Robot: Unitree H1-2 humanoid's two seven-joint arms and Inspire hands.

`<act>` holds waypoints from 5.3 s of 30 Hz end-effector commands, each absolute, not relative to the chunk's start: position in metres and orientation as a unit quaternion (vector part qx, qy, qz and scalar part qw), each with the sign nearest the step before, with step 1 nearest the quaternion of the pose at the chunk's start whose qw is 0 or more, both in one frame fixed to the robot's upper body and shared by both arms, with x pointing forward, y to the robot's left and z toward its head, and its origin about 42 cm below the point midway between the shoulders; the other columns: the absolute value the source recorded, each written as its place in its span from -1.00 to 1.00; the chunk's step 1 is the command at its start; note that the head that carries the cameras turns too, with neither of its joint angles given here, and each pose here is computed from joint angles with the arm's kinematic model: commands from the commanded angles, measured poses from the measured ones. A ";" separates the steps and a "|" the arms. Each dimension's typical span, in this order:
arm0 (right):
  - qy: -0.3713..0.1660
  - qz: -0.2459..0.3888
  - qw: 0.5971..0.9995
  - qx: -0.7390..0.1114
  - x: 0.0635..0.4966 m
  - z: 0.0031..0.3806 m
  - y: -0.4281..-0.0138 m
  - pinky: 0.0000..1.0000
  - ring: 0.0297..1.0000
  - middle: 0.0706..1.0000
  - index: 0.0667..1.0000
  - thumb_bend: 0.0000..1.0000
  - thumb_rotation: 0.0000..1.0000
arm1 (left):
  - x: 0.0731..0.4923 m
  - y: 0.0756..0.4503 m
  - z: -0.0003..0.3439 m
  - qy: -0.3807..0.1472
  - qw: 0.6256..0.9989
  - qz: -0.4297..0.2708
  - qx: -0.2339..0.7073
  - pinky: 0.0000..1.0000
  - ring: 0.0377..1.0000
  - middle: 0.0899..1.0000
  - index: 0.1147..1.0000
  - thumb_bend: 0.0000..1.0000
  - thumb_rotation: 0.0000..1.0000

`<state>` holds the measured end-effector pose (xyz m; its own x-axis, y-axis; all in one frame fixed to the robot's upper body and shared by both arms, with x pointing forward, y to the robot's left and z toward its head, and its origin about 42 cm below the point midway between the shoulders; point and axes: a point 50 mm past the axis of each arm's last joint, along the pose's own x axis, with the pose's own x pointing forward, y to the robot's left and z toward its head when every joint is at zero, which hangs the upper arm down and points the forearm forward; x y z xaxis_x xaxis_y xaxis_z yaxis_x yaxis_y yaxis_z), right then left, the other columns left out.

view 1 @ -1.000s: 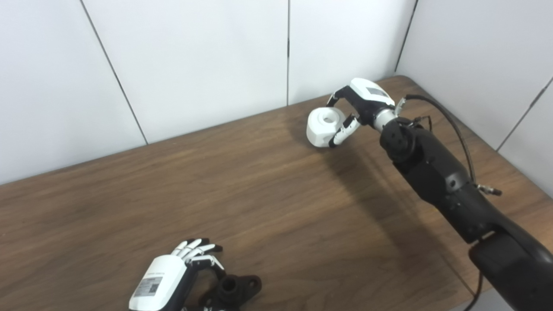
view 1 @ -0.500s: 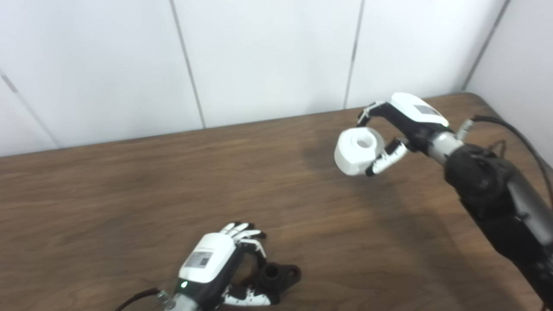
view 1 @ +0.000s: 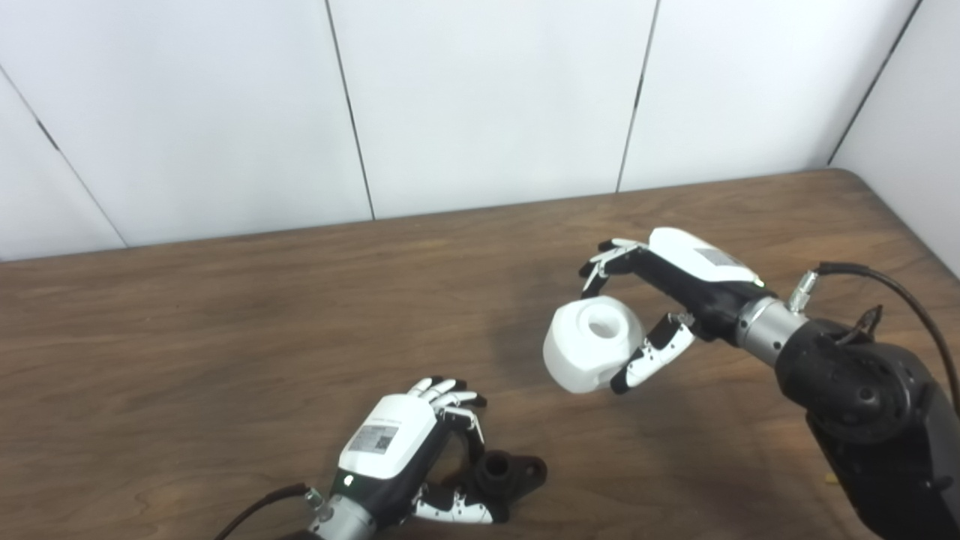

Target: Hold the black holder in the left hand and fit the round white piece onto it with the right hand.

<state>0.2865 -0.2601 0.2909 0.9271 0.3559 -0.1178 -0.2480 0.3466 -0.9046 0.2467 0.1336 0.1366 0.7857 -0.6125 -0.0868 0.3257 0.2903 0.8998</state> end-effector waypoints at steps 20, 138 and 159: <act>-0.111 0.241 0.823 -0.503 0.246 0.298 -0.216 0.85 0.88 0.58 -0.11 0.05 -0.71 | 0.233 0.121 0.115 -0.085 0.760 -0.357 0.536 0.89 0.80 0.60 -0.16 0.04 -0.90; -0.064 0.252 0.801 -0.539 0.229 0.297 -0.226 1.00 1.00 1.00 1.00 1.00 -0.03 | 0.236 0.113 0.114 -0.064 0.742 -0.375 0.552 0.90 0.80 0.59 -0.16 0.03 -0.90; -0.038 0.224 0.813 -0.536 0.220 0.307 -0.259 1.00 1.00 1.00 1.00 1.00 -0.04 | 0.240 0.122 0.112 -0.056 0.738 -0.374 0.559 0.87 0.78 0.57 -0.16 0.04 -0.89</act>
<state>0.2210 -0.2584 0.2982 0.8849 0.4083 -0.2243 -0.3676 0.3163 -0.8745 0.2520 0.1125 0.1472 0.7686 -0.6226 -0.1468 0.3493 0.2163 0.9117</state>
